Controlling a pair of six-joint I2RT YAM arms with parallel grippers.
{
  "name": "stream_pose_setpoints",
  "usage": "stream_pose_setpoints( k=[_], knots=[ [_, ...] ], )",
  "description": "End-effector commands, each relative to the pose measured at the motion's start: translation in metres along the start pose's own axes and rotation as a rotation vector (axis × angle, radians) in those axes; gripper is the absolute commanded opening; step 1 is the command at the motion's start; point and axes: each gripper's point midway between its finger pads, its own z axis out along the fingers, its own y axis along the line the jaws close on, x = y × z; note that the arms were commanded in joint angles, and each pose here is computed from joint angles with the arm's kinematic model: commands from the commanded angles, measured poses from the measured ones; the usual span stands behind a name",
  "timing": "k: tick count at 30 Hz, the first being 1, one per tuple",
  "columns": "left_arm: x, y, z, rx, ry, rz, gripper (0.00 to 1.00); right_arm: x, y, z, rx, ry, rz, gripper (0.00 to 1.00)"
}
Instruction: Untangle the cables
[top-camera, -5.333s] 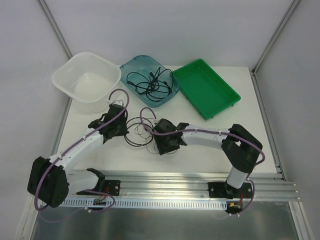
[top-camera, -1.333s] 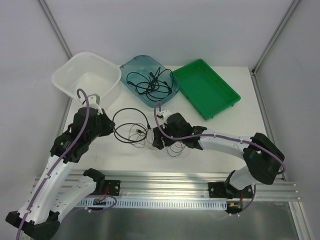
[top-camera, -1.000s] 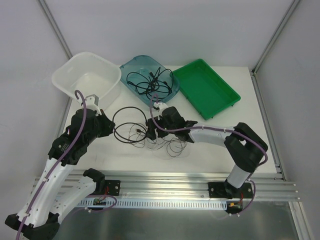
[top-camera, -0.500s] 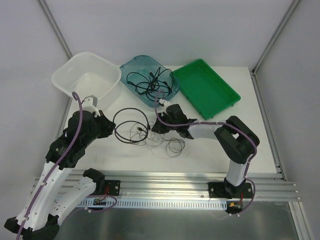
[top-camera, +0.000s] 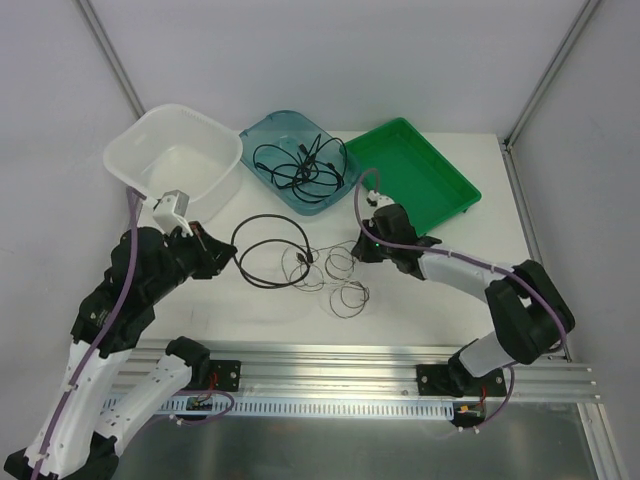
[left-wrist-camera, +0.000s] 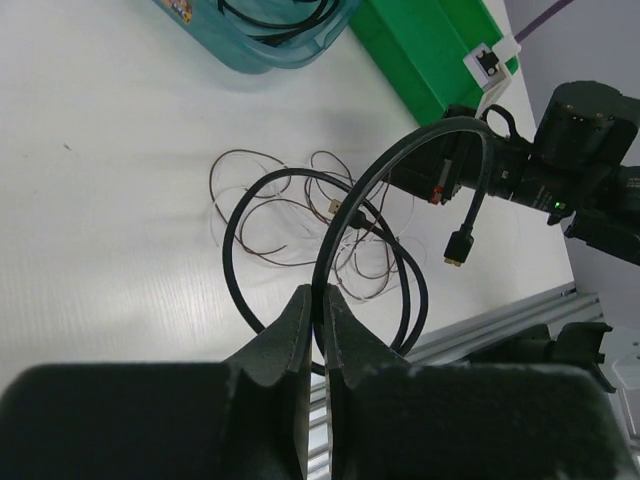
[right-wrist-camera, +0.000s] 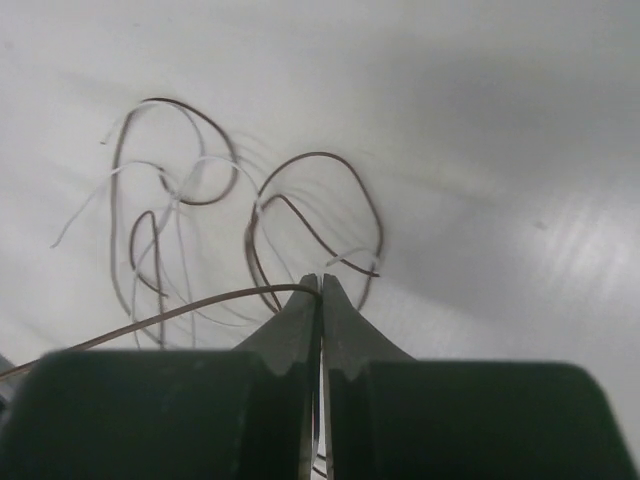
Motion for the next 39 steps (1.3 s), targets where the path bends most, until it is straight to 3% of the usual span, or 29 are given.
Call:
stream_pose_setpoints(
  k=[1,5,9,17,22,28,31,37,39],
  knots=[
    [-0.027,-0.017,-0.024,0.057,-0.104,0.014,0.0,0.016,-0.059,-0.029,0.231,0.026,0.039,0.01],
    [-0.036,-0.025,-0.035,0.083,-0.135,0.021,0.0,0.025,-0.096,-0.054,0.339,0.037,0.113,0.01],
    [-0.041,0.003,-0.035,-0.065,-0.177,0.024,0.0,0.033,-0.115,-0.076,0.397,0.053,0.153,0.01],
    [-0.047,0.11,-0.057,-0.656,-0.267,0.091,0.0,0.037,-0.122,-0.118,0.44,0.003,0.198,0.01],
    [-0.045,0.144,-0.064,-0.881,-0.264,0.14,0.0,0.027,-0.124,-0.153,0.444,-0.075,0.225,0.01],
    [-0.037,0.145,-0.048,-0.876,-0.203,0.149,0.0,0.012,-0.112,-0.174,0.405,-0.103,0.188,0.01],
    [-0.033,0.132,-0.033,-0.771,-0.186,0.127,0.0,0.013,-0.094,-0.169,0.3,-0.067,0.165,0.01],
    [-0.029,0.102,-0.014,-0.581,-0.147,0.103,0.0,0.026,-0.063,-0.155,0.154,0.027,0.077,0.21],
    [-0.032,0.091,-0.007,-0.522,-0.149,0.095,0.0,0.029,-0.057,-0.154,0.135,0.05,0.039,0.36]
  ],
)
